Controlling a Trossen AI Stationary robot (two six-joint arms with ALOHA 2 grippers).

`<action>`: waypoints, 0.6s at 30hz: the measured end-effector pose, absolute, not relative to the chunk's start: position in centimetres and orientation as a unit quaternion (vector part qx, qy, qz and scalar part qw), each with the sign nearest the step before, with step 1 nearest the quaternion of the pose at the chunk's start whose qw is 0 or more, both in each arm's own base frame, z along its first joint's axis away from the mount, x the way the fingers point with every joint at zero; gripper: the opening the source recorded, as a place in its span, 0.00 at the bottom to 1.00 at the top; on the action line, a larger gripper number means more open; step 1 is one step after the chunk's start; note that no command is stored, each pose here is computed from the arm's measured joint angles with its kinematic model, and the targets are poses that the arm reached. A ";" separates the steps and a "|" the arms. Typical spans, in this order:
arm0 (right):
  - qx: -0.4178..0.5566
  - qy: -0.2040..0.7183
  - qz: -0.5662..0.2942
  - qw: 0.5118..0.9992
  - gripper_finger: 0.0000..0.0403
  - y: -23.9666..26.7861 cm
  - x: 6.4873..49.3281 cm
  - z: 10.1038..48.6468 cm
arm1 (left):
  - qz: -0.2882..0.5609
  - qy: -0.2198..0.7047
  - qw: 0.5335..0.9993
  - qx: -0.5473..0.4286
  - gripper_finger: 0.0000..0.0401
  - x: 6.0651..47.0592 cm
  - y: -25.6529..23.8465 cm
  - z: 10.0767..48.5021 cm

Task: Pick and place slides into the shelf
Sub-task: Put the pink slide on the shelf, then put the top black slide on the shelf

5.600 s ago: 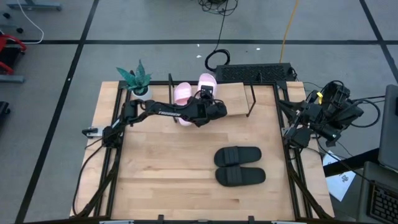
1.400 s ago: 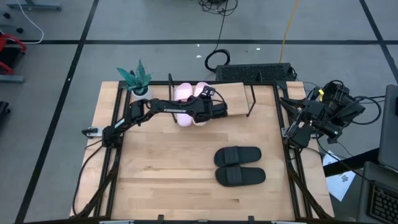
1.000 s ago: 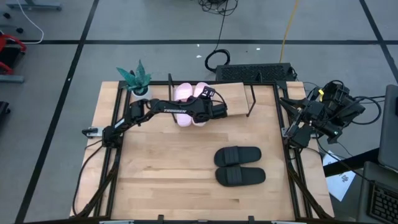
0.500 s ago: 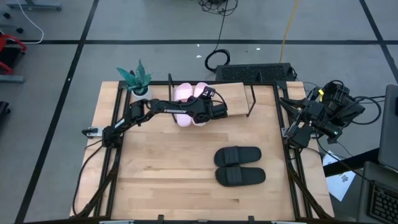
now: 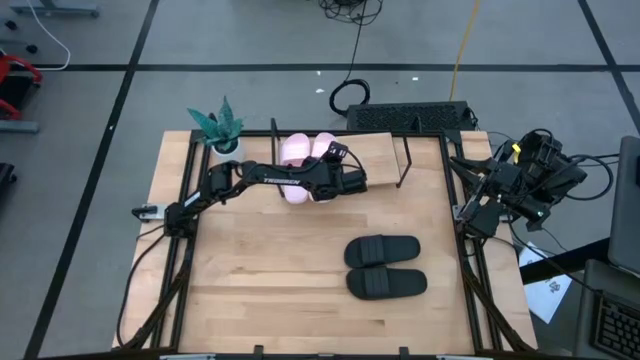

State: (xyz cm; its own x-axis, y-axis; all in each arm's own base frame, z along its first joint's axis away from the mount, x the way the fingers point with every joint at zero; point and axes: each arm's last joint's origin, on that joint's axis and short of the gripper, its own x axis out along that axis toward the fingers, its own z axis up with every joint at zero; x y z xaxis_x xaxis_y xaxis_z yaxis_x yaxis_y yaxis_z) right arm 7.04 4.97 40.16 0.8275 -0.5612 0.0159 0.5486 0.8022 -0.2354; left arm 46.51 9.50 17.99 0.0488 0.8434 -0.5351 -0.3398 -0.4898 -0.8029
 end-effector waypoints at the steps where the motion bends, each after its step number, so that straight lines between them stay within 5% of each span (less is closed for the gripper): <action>1: -0.116 0.027 -0.292 0.949 0.07 5.0 7.0 40.2 | 0.652 -0.223 0.454 -0.565 0.27 46.5 9.4 18.0; 18: -0.116 0.028 -0.293 0.949 0.07 5.0 7.0 40.1 | 0.632 -0.240 0.462 -0.574 0.49 47.1 8.5 18.2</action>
State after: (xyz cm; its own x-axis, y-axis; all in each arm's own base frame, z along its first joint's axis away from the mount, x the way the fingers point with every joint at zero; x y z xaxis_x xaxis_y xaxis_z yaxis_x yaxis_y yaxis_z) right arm 7.04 4.97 40.15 0.8268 -0.5624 0.0148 0.5494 0.8015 -0.2359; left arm 47.10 8.47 18.17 0.0861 0.8592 -0.5044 -0.3086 -0.4583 -0.8335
